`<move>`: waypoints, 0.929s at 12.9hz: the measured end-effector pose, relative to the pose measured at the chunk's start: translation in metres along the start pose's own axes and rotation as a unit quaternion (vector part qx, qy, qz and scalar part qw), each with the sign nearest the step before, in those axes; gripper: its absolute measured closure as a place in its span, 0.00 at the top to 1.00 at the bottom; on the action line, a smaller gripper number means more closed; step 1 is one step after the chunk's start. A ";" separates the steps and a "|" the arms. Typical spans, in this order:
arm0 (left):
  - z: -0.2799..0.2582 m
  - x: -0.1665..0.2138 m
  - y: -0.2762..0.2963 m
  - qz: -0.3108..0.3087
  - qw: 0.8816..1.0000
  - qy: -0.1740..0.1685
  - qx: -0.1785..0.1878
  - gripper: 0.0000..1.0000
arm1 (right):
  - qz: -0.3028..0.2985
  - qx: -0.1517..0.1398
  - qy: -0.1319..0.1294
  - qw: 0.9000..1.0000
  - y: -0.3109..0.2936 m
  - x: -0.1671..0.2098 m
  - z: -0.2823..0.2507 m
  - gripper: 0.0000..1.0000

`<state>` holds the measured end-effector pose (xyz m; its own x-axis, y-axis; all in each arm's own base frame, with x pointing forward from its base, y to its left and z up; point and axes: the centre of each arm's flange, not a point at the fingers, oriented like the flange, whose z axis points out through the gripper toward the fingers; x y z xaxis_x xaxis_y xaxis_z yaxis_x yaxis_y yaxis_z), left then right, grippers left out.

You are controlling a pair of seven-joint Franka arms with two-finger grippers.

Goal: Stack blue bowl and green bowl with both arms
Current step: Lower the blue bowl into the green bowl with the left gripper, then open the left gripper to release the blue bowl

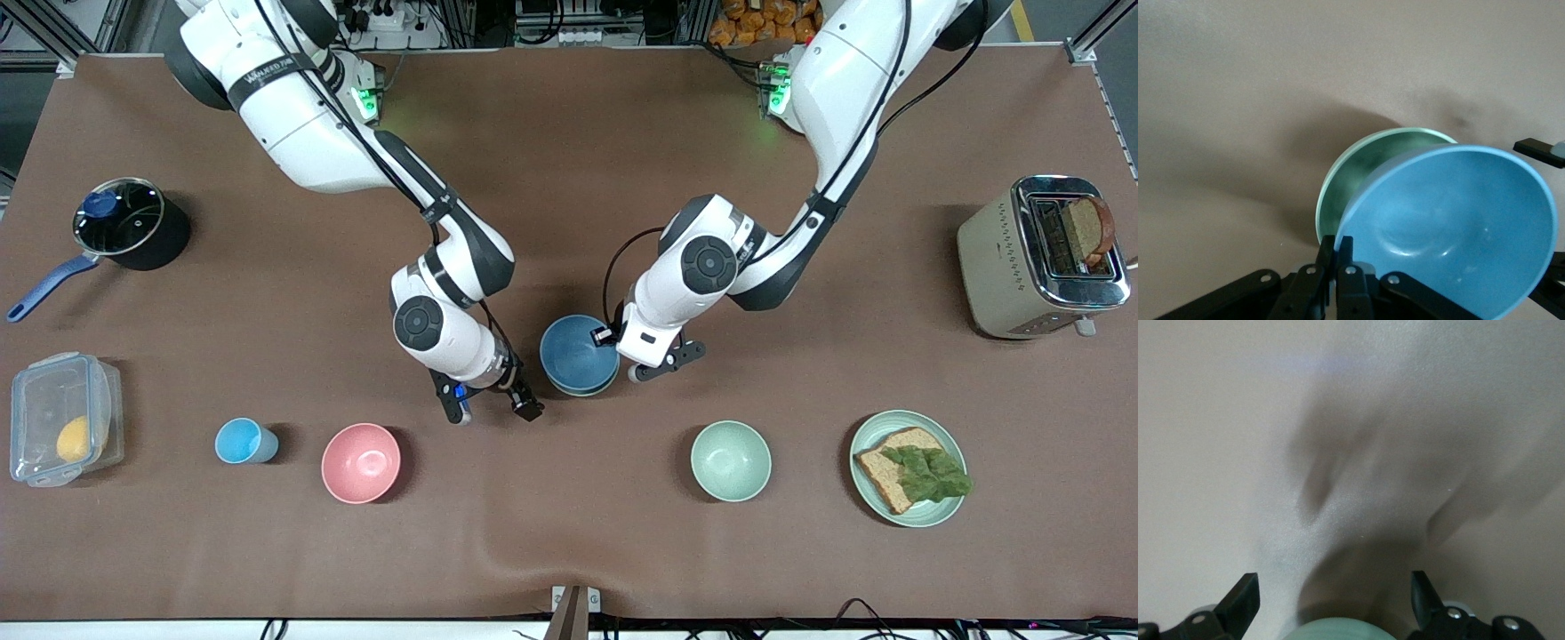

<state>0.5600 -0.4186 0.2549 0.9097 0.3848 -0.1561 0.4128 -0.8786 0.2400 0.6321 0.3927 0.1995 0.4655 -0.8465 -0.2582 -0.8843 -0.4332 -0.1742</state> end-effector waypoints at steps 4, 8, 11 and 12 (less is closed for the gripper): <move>0.012 0.002 -0.004 0.003 1.000 0.001 0.008 0.04 | 0.000 -0.001 0.000 1.000 0.000 0.001 0.001 1.00; 0.023 0.004 -0.008 0.001 1.000 0.000 0.011 0.04 | 0.002 -0.001 0.001 1.000 0.001 0.003 0.002 1.00; 0.026 0.004 -0.008 0.001 1.000 -0.001 0.012 0.07 | 0.002 -0.002 0.001 1.000 0.001 0.003 0.002 1.00; 0.028 0.002 -0.008 0.002 1.000 -0.002 0.013 0.16 | 0.002 -0.002 0.001 1.000 0.001 0.003 0.002 1.00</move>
<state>0.5573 -0.4187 0.2262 0.9107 0.3808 -0.1600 0.4087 -0.8867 0.2162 0.6330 0.3902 0.1963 0.4626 -0.8486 -0.2567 -0.8859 -0.4314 -0.1704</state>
